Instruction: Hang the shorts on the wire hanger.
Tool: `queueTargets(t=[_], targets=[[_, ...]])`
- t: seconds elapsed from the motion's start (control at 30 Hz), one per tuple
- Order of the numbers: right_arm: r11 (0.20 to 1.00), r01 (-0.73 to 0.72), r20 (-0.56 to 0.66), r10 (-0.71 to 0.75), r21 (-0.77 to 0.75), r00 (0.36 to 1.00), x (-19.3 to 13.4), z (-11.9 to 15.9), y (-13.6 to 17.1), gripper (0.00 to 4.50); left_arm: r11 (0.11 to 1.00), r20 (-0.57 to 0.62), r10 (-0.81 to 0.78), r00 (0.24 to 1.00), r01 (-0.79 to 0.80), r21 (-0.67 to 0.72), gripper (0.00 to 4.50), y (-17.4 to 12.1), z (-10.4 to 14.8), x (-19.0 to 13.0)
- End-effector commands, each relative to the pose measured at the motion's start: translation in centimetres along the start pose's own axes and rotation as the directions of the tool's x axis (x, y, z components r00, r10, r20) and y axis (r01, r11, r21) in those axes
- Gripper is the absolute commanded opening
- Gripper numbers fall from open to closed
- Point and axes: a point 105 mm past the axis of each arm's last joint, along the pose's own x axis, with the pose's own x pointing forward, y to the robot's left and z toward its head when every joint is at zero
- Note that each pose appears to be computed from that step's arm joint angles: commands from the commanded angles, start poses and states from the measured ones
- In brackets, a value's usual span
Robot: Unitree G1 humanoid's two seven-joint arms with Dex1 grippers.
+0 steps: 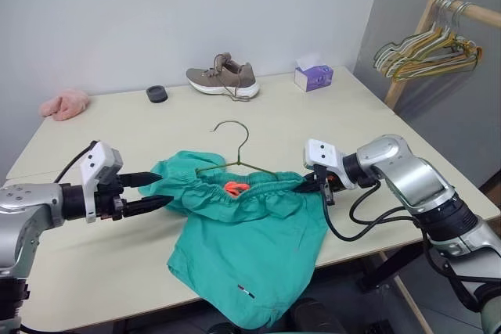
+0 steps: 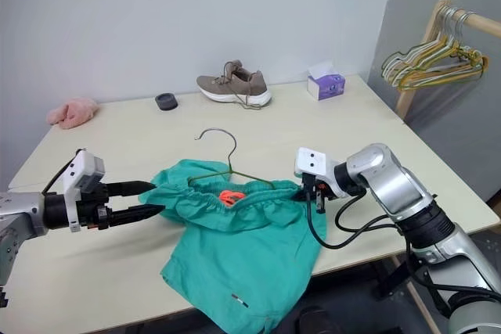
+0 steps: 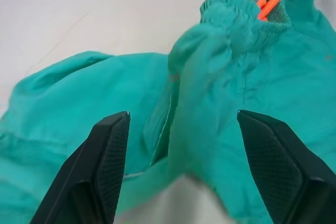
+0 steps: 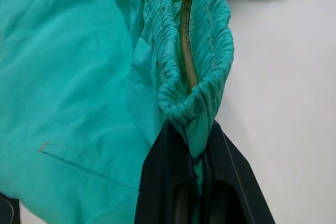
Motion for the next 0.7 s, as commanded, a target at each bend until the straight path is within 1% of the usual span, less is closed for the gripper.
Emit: queueTargets(t=[0.03,0.17,0.23,0.3,0.4,0.5,0.57,0.67,0.7], targets=[[0.996,0.071,0.027,-0.072,0.045,0.997,-1.2,0.0,-1.2,0.00,0.990,0.053,0.141,0.989,-0.142,0.022,3.45,2.4,1.4,-2.4],[0.967,0.157,0.031,-0.167,0.200,0.985,-2.2,-1.5,-2.3,0.00,0.956,0.122,0.295,0.948,-0.293,-0.032,3.45,5.0,2.0,-4.1],[0.940,0.206,0.034,-0.223,0.274,0.974,-2.9,-2.1,-2.6,0.00,0.958,0.143,0.287,0.947,-0.283,-0.051,3.45,4.9,2.1,-3.9],[0.905,0.251,0.035,-0.279,0.342,0.960,-3.8,-2.8,-2.7,0.00,0.979,0.138,0.202,0.970,-0.197,-0.048,3.45,3.4,2.1,-2.6],[0.834,0.334,0.015,-0.378,0.438,0.926,-5.7,-4.3,-2.3,0.00,0.999,0.134,-0.027,0.991,0.030,-0.022,3.45,-0.9,2.4,0.9],[0.745,0.417,-0.032,-0.471,0.520,0.881,-7.4,-5.8,-1.5,0.00,0.976,0.148,-0.218,0.965,0.218,0.017,3.45,-4.4,3.5,3.6],[0.682,0.465,-0.069,-0.523,0.564,0.850,-8.6,-6.8,-0.9,0.00,0.952,0.151,-0.305,0.940,0.299,0.059,3.45,-5.9,4.5,5.1],[0.578,0.539,-0.131,-0.599,0.612,0.790,-10.6,-8.1,-0.2,0.00,0.916,0.166,-0.399,0.902,0.384,0.113,3.99,-7.2,6.4,6.7],[0.536,0.565,-0.156,-0.625,0.627,0.765,-11.5,-8.7,0.1,0.00,0.906,0.175,-0.421,0.890,0.401,0.136,4.27,-7.5,7.1,7.2]])
